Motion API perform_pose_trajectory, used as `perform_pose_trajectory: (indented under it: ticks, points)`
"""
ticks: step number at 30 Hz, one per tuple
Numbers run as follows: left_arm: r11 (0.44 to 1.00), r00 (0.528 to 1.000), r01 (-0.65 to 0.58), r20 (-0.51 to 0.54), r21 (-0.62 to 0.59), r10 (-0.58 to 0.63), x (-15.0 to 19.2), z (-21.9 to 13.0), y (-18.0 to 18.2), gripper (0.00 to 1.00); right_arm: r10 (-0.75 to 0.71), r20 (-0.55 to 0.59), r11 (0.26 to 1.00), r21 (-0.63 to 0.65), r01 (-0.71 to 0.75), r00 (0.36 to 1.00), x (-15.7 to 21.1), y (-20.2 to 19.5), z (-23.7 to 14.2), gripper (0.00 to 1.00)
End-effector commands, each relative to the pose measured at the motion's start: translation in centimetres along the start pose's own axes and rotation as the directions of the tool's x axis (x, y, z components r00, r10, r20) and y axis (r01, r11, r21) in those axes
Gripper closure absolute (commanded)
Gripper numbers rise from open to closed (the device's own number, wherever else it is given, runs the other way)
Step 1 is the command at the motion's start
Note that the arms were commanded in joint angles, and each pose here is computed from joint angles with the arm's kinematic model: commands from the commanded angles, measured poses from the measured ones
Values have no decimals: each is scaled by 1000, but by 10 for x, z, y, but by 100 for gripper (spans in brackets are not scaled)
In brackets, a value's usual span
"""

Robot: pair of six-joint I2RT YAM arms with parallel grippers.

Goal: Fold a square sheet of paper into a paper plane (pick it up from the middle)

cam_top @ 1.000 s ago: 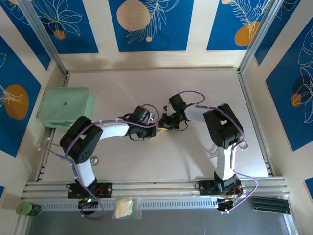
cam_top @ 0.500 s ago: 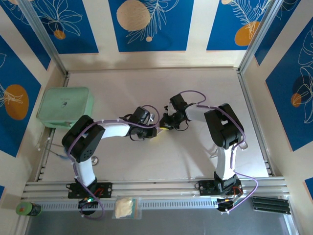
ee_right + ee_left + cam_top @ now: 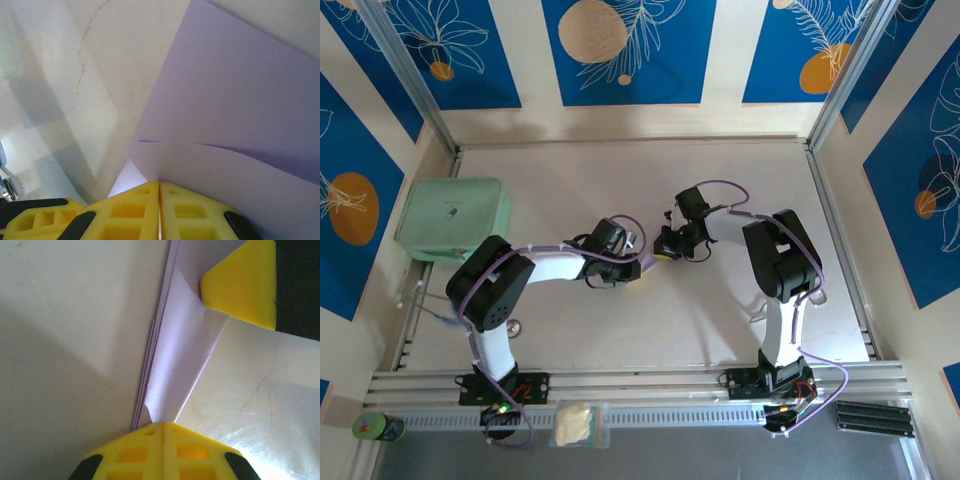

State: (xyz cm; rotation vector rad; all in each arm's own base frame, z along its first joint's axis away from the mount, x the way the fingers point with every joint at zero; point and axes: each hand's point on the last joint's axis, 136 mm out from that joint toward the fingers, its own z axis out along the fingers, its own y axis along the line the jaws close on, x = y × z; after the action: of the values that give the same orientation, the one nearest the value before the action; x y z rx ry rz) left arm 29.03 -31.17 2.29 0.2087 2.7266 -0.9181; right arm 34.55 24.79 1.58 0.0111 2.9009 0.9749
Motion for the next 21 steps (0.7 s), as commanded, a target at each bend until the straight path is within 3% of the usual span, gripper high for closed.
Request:
perform_pose_trajectory:
  ticks: [1, 7, 21]
  points:
    - [1000, 1000, -4, 0, 17, 4, -4, -9, -8, 98, 24, -57, 997, 74, -20, 998, 15, -20, 14, 90]
    - [999, 999, -25, 48, 46, 22, -26, -3, -20, 95, 12, -95, 999, 35, -9, 995, 30, -7, 20, 90]
    - [999, 1000, 14, -25, -45, -16, -6, 18, 10, 100, 26, -51, 1000, 6, -26, 998, 15, -5, 13, 90]
